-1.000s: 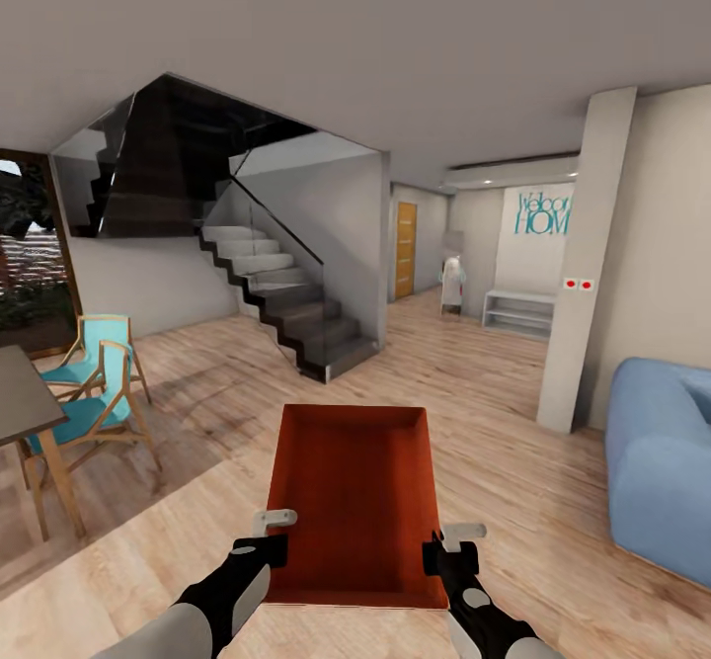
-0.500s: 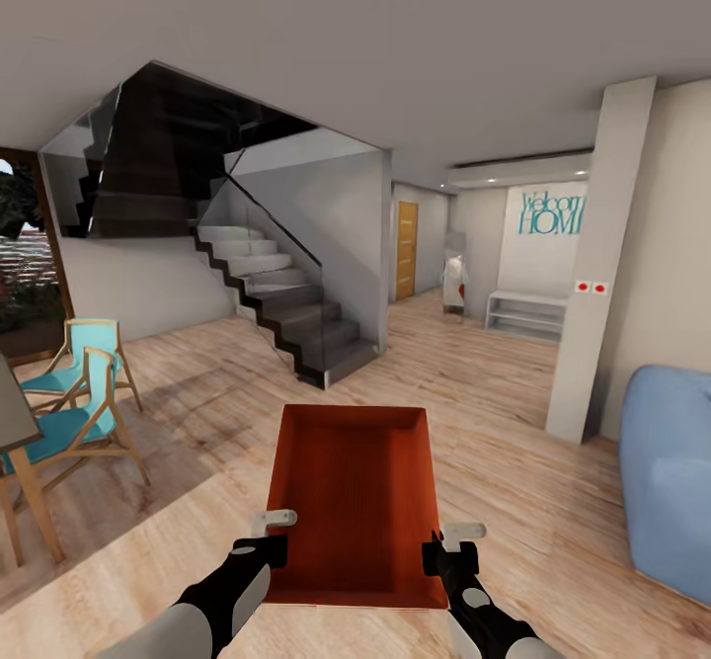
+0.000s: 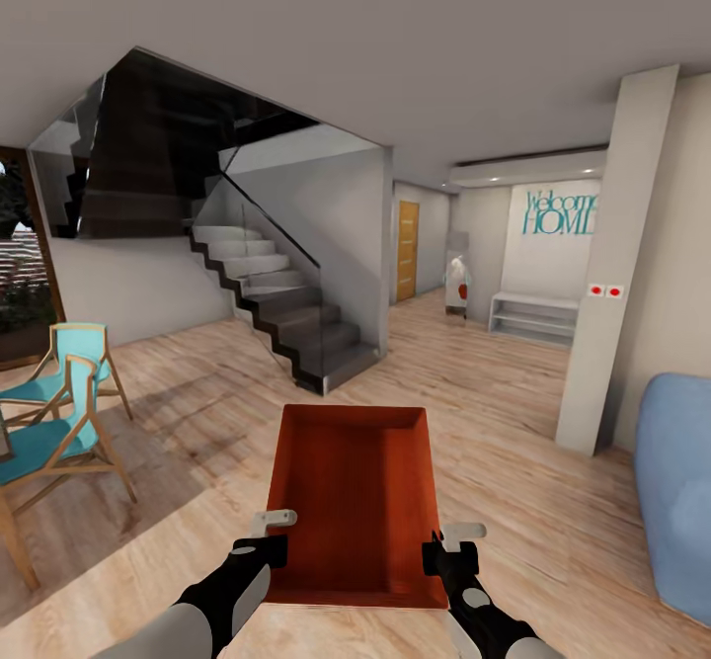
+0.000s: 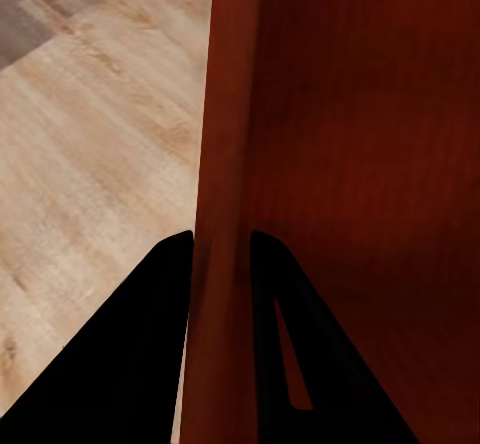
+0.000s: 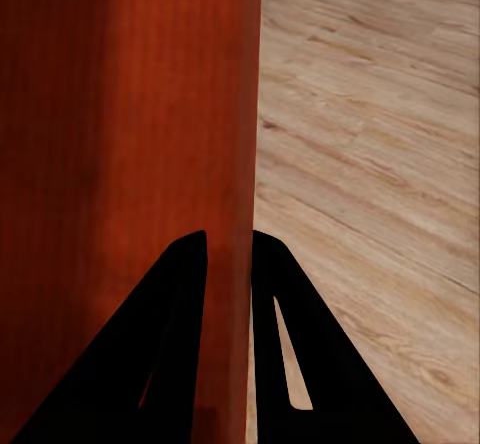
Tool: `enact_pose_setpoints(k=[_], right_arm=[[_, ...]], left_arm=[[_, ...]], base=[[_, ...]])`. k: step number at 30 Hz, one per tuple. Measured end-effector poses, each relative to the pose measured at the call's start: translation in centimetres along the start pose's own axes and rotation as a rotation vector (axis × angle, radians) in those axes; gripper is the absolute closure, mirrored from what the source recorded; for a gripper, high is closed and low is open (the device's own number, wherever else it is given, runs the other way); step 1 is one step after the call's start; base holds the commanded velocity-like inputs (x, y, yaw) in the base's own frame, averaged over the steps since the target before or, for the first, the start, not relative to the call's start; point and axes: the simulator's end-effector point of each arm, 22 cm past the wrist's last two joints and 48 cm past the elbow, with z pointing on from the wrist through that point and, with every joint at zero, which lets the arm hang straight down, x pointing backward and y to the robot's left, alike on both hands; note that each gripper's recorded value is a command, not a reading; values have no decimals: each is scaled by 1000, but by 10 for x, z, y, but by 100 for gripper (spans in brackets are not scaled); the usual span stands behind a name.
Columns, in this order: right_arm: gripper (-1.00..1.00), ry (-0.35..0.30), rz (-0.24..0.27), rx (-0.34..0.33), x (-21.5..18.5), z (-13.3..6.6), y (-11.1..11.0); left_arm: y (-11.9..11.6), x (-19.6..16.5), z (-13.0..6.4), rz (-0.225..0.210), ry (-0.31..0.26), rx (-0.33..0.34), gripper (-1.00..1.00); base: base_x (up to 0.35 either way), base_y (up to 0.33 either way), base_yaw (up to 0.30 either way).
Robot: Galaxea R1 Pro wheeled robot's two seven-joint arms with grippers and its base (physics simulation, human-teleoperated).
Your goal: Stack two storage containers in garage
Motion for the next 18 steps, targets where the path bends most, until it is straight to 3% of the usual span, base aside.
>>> enact_pose_setpoints(k=[18], right_arm=[[100, 5, -1, -1, 2, 0, 0]], left_arm=[[0, 2, 0, 0, 5, -1, 100]], base=[[321, 0, 0]])
